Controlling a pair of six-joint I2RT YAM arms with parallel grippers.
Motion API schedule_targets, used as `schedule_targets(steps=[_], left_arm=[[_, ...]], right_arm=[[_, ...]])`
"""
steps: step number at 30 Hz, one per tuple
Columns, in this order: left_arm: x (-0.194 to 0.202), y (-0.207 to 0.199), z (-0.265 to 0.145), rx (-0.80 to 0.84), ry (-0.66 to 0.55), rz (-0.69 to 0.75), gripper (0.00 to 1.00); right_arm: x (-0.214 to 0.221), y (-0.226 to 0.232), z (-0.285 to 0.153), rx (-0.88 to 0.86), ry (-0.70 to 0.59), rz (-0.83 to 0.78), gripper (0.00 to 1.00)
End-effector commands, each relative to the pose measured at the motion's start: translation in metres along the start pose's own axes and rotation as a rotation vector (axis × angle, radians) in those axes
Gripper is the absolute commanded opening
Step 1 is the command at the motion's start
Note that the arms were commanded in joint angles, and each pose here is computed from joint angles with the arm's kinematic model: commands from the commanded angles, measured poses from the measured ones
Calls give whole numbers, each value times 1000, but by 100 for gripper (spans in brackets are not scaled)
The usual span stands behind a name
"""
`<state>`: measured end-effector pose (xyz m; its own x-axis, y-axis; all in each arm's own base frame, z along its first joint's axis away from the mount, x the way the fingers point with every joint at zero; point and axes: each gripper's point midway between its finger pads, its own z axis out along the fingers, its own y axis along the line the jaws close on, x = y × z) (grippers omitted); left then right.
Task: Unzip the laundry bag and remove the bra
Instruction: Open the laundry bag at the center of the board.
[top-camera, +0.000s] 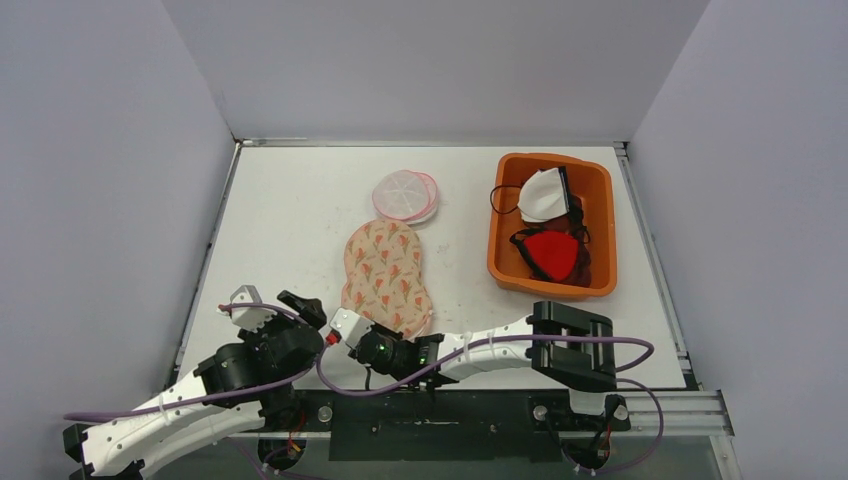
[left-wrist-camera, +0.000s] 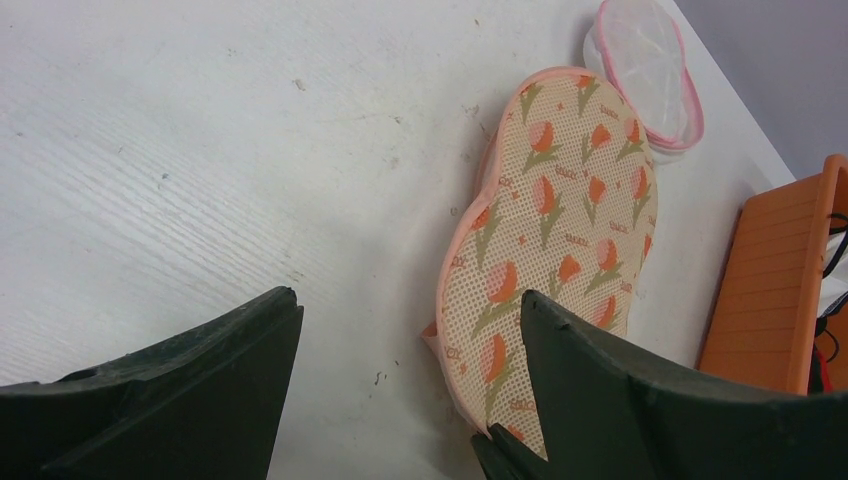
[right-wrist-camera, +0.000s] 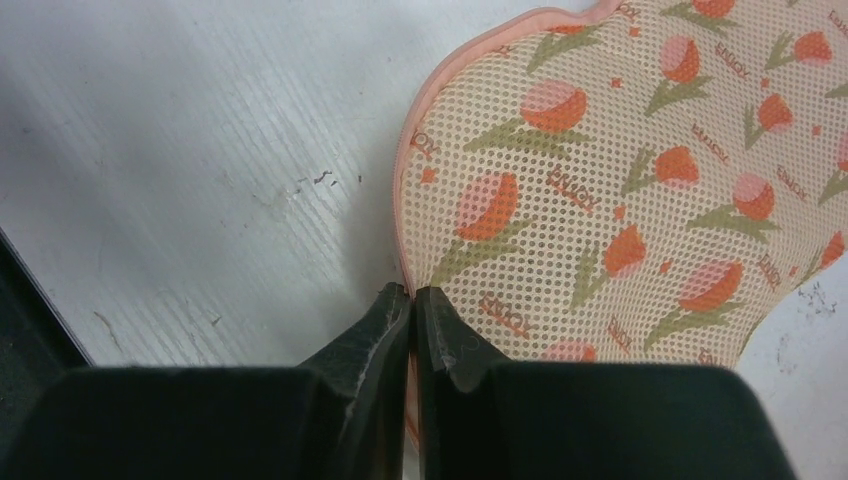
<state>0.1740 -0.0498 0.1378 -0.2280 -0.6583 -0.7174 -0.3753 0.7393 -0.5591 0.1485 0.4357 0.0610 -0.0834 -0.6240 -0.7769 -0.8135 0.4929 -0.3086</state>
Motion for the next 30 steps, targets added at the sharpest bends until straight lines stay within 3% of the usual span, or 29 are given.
schedule_targets(steps=[1, 8, 14, 21, 30], left_arm=[[-7, 5, 1, -15, -34, -24, 78], [-4, -2, 2, 2, -25, -20, 78], [0, -15, 2, 42, -4, -5, 78], [30, -52, 5, 182, 103, 81, 82], [64, -78, 28, 277, 262, 118, 85]], right_arm=[[-39, -13, -15, 32, -111, 84, 5], [-58, -37, -58, 46, -219, 228, 5], [-50, -78, -97, 114, -319, 465, 5], [1, -139, -126, 259, -383, 823, 5], [62, -158, -143, 393, -321, 924, 5]])
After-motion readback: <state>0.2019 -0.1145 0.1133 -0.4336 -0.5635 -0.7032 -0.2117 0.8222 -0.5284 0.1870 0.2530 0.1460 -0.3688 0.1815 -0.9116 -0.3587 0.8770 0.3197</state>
